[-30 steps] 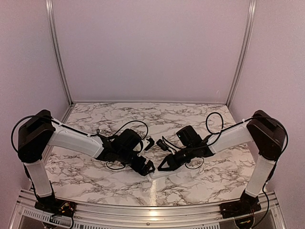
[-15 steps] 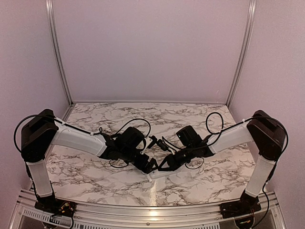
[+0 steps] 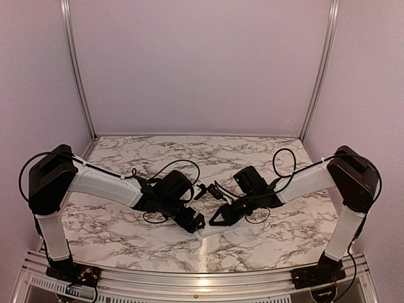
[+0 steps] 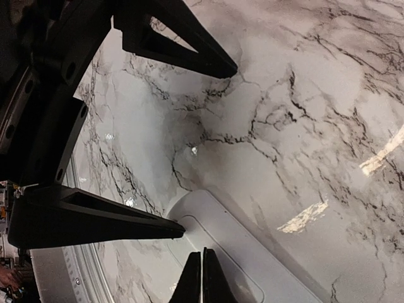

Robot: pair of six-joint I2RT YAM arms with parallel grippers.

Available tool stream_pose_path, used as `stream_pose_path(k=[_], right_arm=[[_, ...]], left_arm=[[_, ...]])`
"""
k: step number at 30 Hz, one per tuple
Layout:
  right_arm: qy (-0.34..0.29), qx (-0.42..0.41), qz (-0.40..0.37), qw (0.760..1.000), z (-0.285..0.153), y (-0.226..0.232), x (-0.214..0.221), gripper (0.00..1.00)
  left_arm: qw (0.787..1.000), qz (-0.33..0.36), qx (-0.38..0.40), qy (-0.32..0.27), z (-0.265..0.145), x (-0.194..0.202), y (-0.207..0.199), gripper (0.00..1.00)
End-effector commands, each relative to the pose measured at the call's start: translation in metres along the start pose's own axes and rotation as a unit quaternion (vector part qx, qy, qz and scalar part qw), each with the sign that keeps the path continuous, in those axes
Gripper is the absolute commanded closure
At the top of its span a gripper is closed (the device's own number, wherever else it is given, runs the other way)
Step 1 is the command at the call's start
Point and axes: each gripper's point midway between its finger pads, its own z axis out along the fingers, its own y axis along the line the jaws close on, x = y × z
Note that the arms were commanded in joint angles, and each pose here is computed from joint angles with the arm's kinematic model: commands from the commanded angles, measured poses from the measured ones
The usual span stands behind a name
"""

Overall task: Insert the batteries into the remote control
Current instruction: Press the battery cover onto the remote control without the battery cover.

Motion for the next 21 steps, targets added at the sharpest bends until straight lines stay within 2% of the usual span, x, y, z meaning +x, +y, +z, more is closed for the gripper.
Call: stream_pose_path(k=[1, 15, 21], right_arm=[[0.044, 0.042, 0.024, 0.998, 0.004, -0.017, 0.027, 0.98], [0.046, 0.041, 0.023, 0.998, 0.003, -0.015, 0.028, 0.98], [0.027, 0.037, 0.010, 0.999, -0.004, -0.006, 0.014, 0.97]], left_arm=[[0.999, 0.020, -0.028, 0.042, 0.007, 0.022, 0.010, 0.01], [0.996, 0.043, -0.062, 0.054, -0.003, 0.031, 0.023, 0.01], [0.998, 0.023, -0.049, -0.012, -0.026, 0.003, 0.027, 0.01]])
